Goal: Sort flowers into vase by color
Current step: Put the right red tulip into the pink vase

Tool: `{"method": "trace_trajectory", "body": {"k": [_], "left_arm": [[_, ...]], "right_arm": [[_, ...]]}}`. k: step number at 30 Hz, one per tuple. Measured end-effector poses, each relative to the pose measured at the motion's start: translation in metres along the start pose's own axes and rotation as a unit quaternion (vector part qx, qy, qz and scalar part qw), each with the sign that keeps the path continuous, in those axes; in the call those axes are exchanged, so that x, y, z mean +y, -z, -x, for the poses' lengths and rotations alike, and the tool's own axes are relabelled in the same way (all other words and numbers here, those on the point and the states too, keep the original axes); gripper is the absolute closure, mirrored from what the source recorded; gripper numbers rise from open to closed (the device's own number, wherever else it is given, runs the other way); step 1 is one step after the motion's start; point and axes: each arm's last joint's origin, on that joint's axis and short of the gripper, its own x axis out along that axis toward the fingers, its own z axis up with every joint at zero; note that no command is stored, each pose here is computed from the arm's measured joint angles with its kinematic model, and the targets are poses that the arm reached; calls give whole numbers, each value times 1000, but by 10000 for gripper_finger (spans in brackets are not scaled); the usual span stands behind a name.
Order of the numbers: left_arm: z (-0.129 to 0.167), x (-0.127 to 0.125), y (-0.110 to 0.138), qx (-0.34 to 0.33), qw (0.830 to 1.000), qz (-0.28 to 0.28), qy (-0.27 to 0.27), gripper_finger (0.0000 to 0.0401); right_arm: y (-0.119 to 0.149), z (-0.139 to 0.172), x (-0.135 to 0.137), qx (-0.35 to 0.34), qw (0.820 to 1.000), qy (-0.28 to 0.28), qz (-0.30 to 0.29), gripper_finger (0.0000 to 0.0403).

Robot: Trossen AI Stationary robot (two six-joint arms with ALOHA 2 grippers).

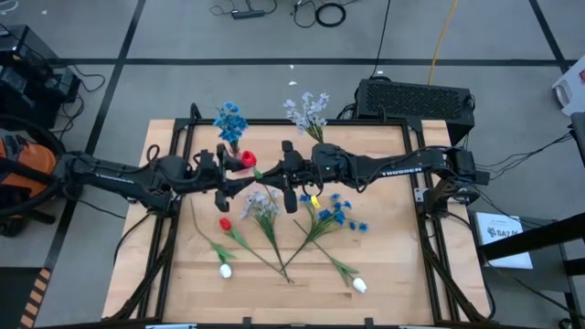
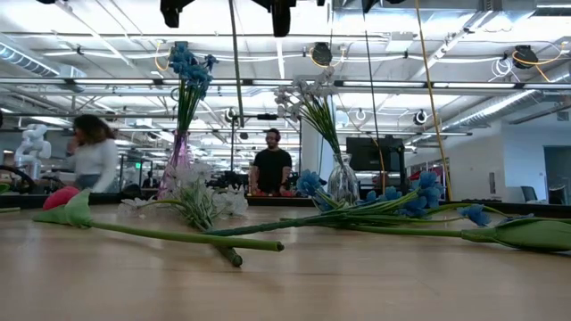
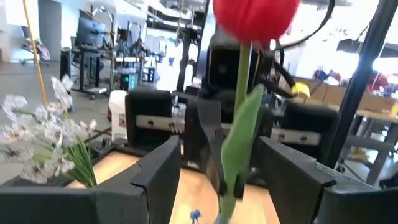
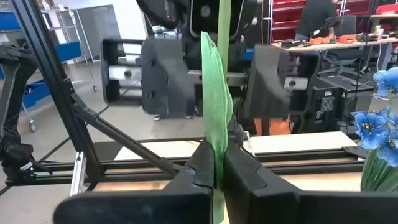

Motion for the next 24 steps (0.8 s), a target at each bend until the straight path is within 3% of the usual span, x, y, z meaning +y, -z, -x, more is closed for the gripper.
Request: {"method": "trace_trajectory", "body": {"k": [19,24], "left_arm": [[-12,2,8,2,1000,11,12,186],[-12,2,8,2,1000,12,12,221]], "right_arm": [[4,0,0,21,1000,-7,1,399],[4,0,0,21,1000,-7,1,399]]}}
